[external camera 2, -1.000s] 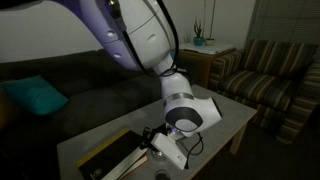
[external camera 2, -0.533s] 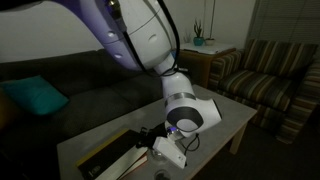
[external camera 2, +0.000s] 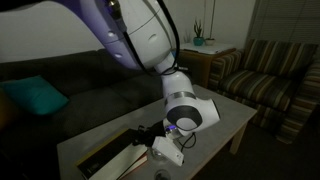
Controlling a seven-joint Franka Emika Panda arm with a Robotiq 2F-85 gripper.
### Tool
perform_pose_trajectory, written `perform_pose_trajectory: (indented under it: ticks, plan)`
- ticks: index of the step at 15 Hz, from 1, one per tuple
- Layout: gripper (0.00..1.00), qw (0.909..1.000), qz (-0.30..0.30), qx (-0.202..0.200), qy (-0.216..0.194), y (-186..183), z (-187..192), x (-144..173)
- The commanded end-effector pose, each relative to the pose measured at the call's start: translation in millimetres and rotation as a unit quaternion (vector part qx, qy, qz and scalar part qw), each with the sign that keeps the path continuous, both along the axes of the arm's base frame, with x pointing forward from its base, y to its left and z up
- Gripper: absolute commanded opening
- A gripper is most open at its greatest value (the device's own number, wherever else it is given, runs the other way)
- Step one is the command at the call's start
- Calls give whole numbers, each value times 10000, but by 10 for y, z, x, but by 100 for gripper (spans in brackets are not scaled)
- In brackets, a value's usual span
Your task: Place the lid of the silver container on the table, open the black book, then close the container
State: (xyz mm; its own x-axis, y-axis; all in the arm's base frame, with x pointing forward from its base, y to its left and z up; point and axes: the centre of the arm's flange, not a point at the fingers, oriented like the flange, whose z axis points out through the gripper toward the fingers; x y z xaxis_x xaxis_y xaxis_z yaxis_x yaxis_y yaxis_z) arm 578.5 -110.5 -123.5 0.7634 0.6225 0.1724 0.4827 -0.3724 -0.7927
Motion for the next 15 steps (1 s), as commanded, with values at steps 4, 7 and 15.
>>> perform_pose_trajectory:
  ticks: [4, 7, 15]
  plan:
    - [0, 9997, 64, 227, -48, 89, 62, 59]
    - [0, 9997, 77, 219, -75, 125, 105, 61]
    - [0, 9997, 120, 203, 25, 163, 199, 60]
